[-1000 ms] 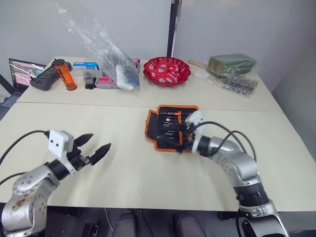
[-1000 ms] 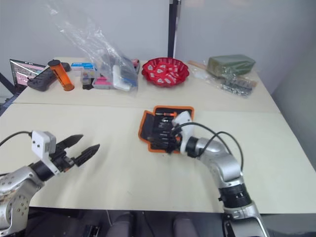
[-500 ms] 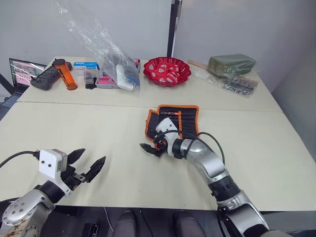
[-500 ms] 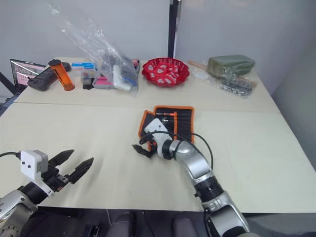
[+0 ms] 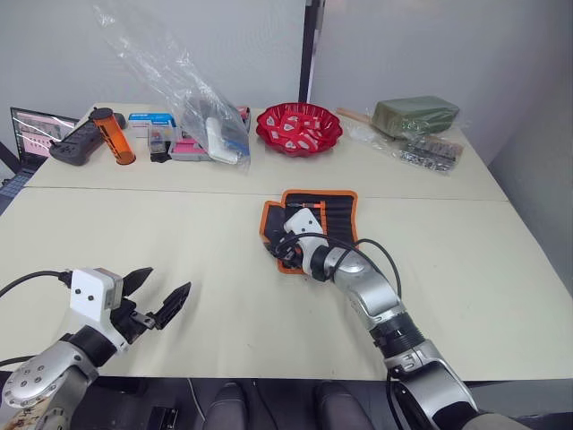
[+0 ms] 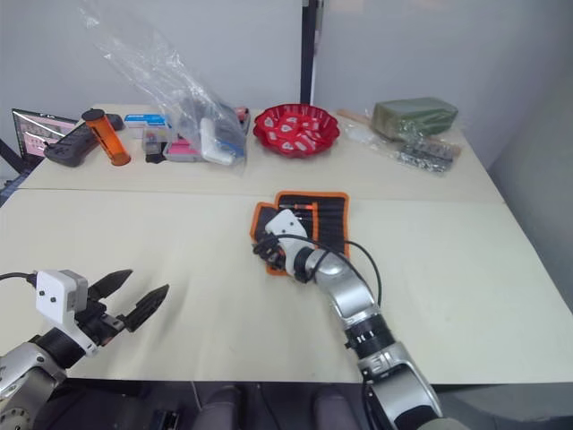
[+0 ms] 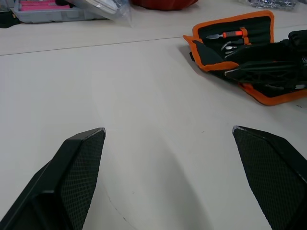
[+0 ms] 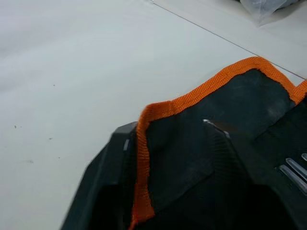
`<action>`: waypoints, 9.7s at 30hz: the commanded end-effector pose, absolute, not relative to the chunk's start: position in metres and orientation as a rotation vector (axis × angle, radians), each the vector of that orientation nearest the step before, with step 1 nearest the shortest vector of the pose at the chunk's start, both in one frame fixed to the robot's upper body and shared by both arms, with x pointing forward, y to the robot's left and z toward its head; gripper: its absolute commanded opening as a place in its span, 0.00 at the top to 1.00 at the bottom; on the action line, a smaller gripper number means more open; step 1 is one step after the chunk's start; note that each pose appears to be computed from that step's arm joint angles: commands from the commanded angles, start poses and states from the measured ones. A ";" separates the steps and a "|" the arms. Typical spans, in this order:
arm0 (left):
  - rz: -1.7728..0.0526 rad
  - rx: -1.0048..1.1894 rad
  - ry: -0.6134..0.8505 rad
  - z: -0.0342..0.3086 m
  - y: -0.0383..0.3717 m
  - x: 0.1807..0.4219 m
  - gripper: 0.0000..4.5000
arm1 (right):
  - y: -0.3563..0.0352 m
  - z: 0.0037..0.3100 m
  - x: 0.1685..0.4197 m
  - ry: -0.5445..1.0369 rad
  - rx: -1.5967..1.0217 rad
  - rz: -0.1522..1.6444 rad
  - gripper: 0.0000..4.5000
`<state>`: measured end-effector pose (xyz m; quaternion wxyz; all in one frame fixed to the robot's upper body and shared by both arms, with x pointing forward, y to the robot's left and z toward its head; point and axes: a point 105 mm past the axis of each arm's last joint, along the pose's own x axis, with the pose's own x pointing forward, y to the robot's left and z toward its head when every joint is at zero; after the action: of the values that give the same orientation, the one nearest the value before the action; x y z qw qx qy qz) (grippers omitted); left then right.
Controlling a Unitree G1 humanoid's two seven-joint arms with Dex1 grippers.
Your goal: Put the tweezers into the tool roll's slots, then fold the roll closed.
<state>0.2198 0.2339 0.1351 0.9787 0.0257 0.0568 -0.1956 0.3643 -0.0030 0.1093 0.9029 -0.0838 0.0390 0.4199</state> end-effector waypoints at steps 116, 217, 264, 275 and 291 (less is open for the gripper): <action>-1.429 0.888 -0.083 0.137 0.107 0.354 1.00 | -0.105 0.101 0.266 0.092 -0.246 1.110 1.00; -0.868 0.157 0.087 0.151 0.148 0.305 0.77 | -0.045 0.135 0.298 -0.029 0.008 1.159 0.77; -0.785 0.157 0.090 0.153 0.138 0.336 0.99 | -0.036 0.138 0.325 -0.073 -0.219 1.119 1.00; -0.714 0.166 0.259 0.079 0.133 0.348 0.99 | -0.046 0.065 0.320 0.149 -0.354 1.057 1.00; -0.826 0.057 0.066 0.138 0.137 0.340 0.99 | -0.062 0.138 0.315 -0.003 -0.152 1.076 1.00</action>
<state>0.3424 0.1413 0.1116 0.9210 0.0125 0.0778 -0.3814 0.3175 -0.0638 0.1070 0.8629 -0.0884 0.0385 0.4962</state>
